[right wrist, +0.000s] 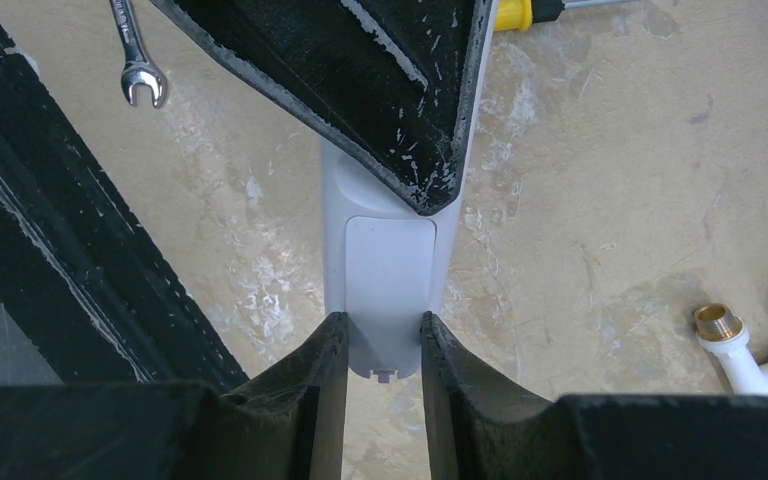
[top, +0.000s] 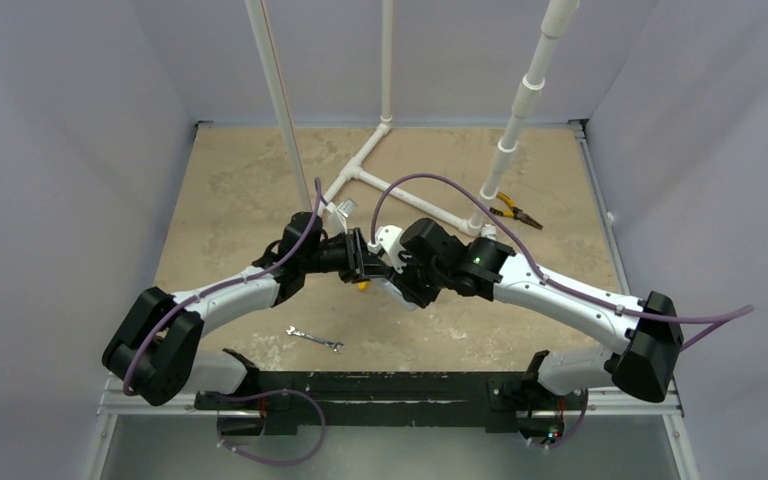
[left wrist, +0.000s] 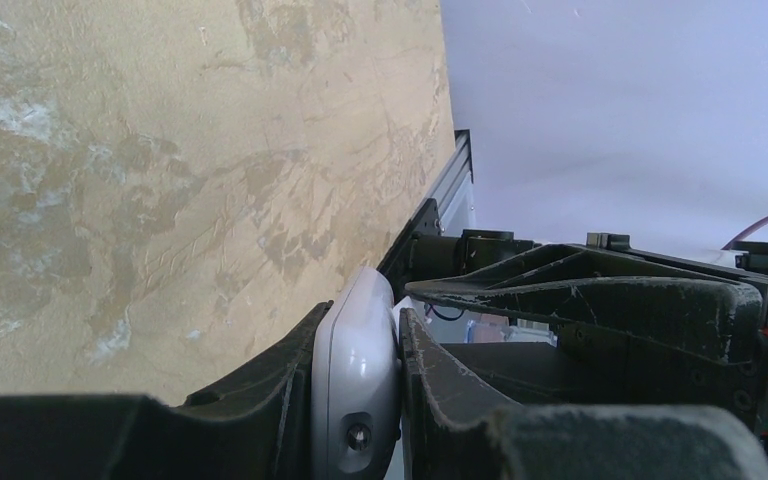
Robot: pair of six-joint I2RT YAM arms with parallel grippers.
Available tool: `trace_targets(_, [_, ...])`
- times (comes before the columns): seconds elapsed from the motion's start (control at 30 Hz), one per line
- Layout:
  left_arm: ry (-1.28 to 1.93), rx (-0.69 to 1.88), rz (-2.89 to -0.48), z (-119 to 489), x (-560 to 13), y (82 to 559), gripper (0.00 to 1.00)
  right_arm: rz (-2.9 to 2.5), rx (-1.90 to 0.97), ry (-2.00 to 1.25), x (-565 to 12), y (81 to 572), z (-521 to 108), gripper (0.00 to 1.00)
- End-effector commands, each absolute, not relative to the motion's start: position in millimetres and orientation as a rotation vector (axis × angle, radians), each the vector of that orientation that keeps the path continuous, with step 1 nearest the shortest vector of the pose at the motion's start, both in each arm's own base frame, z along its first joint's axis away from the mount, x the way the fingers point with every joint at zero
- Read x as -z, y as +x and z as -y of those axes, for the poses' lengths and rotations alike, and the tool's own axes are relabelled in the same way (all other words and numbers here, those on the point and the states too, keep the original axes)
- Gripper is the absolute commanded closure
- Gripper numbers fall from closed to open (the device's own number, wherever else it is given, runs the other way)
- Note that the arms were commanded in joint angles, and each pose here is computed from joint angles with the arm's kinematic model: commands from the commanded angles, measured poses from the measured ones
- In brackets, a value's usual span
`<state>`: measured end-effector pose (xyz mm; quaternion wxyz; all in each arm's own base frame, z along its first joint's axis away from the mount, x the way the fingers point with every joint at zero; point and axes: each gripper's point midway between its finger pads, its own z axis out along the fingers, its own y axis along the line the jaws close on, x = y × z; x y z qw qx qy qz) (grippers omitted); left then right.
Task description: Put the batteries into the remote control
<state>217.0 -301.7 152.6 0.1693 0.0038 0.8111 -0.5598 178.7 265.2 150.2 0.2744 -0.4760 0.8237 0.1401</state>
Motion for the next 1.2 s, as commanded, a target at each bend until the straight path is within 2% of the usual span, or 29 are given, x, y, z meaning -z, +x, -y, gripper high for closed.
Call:
trace_targets(0.0, [0.114, 1.655, -2.172, 311.5, -186.5, 222.8, 1.0, -2.124, -0.458, -1.278, -170.7, 182.3, -284.3, 0.74])
trace_targets(0.73, [0.136, 1.702, -2.154, 314.4, -192.5, 220.0, 1.0, -2.091, -0.415, -1.247, -175.1, 192.3, -283.7, 0.62])
trace_targets(1.17, [0.128, 1.701, -2.159, 314.3, -188.7, 220.1, 1.0, -2.011, -0.478, -1.128, -215.0, 193.6, -284.4, 0.43])
